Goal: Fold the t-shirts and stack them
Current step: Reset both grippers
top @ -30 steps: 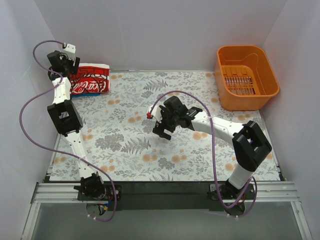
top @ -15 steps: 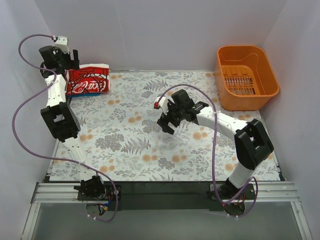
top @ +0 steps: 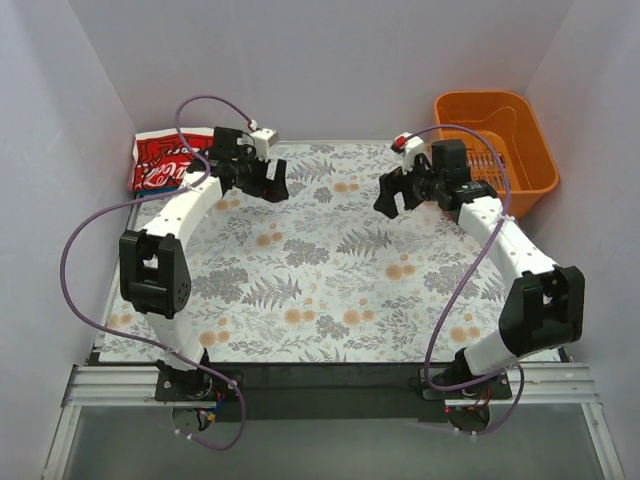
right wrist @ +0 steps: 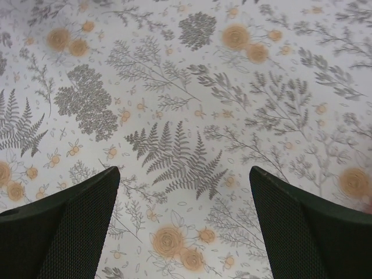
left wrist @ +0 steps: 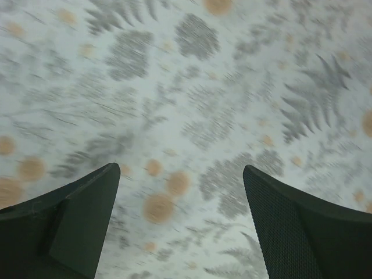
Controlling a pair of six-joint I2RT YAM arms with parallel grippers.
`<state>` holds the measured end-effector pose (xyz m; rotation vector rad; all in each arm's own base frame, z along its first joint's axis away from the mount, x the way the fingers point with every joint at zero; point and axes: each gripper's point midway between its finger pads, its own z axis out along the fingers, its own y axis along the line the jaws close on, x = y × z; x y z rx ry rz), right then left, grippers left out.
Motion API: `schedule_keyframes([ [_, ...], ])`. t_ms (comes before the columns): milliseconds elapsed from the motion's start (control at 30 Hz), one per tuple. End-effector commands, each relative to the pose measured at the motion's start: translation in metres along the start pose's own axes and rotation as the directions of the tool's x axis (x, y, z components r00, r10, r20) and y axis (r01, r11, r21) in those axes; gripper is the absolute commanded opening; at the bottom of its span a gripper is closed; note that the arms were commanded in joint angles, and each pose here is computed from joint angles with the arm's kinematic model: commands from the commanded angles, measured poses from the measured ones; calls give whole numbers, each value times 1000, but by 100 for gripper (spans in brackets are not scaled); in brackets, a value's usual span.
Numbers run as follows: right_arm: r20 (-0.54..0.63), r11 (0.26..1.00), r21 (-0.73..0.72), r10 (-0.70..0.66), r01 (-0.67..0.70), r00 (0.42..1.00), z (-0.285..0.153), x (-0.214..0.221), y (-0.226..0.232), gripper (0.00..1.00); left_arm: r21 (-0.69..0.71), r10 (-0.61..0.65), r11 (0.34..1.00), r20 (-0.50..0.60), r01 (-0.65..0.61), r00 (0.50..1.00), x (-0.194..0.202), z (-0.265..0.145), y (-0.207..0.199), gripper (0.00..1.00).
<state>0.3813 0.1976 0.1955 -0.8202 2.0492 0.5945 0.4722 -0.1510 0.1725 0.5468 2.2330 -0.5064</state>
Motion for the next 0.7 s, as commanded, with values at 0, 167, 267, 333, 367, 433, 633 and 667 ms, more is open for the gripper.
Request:
schedule_keyframes([
  [0,35,998,-20,59,-58,998,-28,2,10,98,24,-83,996,-17,84,996,17,-37,-37,87],
  [167,-25,998,-19,57,-57,998,-52,68,36,98,38,-153,987,-88,156,984,79,-64,-67,88],
  [267,-47,998,13,67,-66,997,-64,102,45,98,4,-174,984,-92,176,980,106,-84,-73,88],
  [333,-24,998,33,45,-44,999,-73,109,49,98,-9,-170,985,-82,170,982,115,-93,-76,88],
  [367,-23,998,44,36,-35,999,-75,112,49,99,-16,-158,987,-56,157,986,114,-102,-77,88],
  [433,-13,997,69,21,-20,1000,-80,118,49,98,-34,-150,988,-60,148,987,124,-106,-76,88],
  [633,29,995,97,-1,-2,1000,-92,108,50,98,-93,-168,981,7,168,986,106,-120,-70,89],
  [667,34,995,99,4,-8,999,-93,105,50,98,-88,-176,980,11,176,984,102,-122,-70,89],
])
